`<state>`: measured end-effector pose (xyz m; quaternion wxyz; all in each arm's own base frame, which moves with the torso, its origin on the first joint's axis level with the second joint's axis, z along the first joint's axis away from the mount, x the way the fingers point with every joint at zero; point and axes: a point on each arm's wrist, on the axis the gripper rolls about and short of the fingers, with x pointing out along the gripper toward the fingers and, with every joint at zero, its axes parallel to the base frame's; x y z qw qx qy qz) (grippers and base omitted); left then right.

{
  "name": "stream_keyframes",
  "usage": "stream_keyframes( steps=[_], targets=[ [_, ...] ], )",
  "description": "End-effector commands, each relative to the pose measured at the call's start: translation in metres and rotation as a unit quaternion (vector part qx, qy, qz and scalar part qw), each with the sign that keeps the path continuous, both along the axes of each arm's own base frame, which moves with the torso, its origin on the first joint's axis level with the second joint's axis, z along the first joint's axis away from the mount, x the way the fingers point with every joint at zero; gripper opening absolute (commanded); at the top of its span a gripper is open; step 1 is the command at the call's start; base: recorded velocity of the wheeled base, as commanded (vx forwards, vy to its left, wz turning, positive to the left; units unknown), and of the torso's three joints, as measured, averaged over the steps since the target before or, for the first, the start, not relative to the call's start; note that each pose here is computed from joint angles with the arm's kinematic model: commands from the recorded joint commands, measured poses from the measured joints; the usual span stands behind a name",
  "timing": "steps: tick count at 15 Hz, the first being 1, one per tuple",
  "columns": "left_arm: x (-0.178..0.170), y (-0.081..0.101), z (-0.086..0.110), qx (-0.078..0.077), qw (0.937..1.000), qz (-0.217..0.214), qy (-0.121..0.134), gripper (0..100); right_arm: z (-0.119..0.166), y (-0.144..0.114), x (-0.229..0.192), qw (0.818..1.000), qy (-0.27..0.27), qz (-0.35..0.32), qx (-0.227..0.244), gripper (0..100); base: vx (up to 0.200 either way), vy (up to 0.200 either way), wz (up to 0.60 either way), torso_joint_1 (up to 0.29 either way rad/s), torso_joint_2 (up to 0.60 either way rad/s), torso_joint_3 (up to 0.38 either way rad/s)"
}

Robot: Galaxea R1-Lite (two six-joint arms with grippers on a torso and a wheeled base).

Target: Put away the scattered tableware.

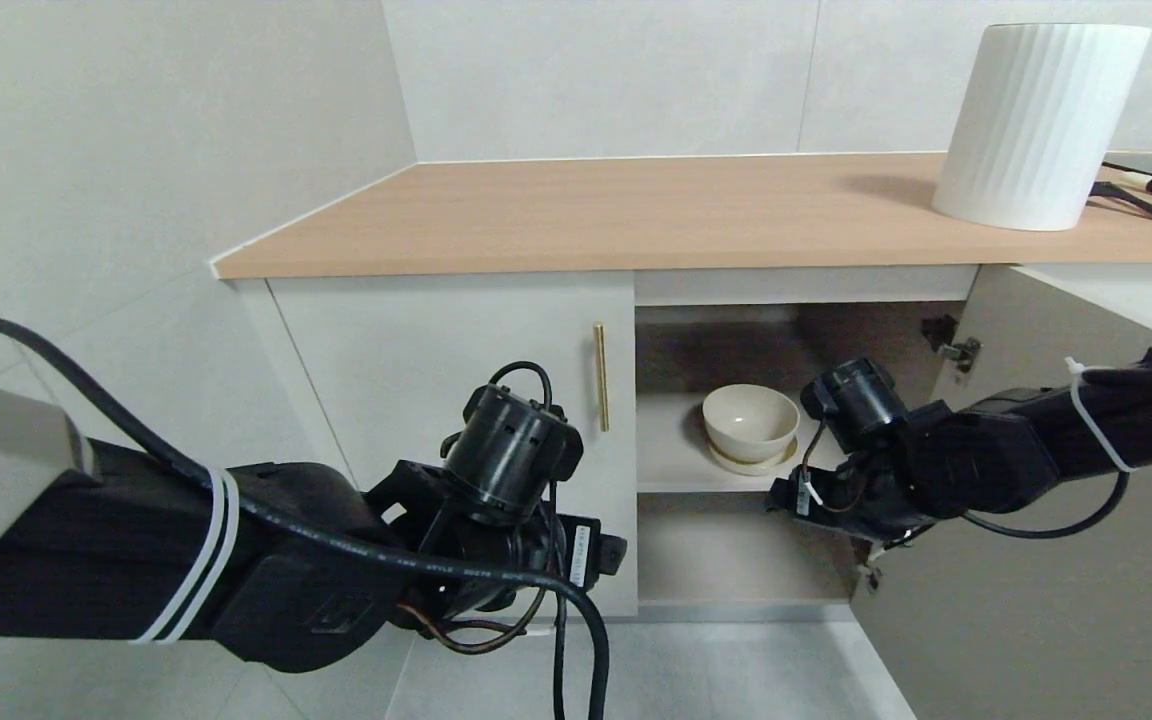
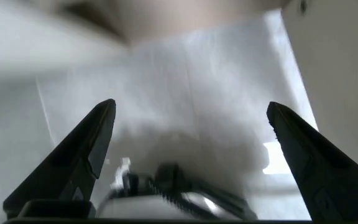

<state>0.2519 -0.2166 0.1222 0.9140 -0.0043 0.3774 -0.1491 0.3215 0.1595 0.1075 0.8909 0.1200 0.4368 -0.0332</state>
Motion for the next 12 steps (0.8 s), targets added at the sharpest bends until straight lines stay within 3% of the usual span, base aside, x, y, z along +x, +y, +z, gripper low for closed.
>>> stream_keyframes(
  steps=[1,4,7,10,12],
  targets=[
    [0.001,0.0,-0.001,0.001,1.0,0.001,0.001,100,0.017,0.001,-0.027,0.999,-0.007,0.033,0.01,100,-0.2,0.0,0.0,0.002,0.0,0.007],
    [0.002,-0.002,-0.008,0.007,0.9999,0.001,0.008,100,0.012,0.01,-0.053,0.997,0.013,0.071,0.008,100,-0.2,0.0,0.0,0.006,0.0,0.002],
    [0.001,-0.001,-0.005,0.004,1.0,0.001,0.006,100,0.01,0.002,-0.071,0.997,0.026,0.076,0.002,100,-0.2,0.0,0.0,0.001,0.01,0.002],
    [0.0,0.0,-0.002,0.003,1.0,0.001,0.003,100,0.022,-0.009,-0.116,0.994,0.018,0.106,0.006,100,-0.2,0.0,0.0,0.002,0.0,-0.001],
    [-0.001,0.001,-0.004,0.006,1.0,0.0,0.005,100,0.027,-0.014,-0.137,0.992,0.011,0.125,0.01,100,0.0,0.0,0.0,0.0,0.0,0.0]
  ],
)
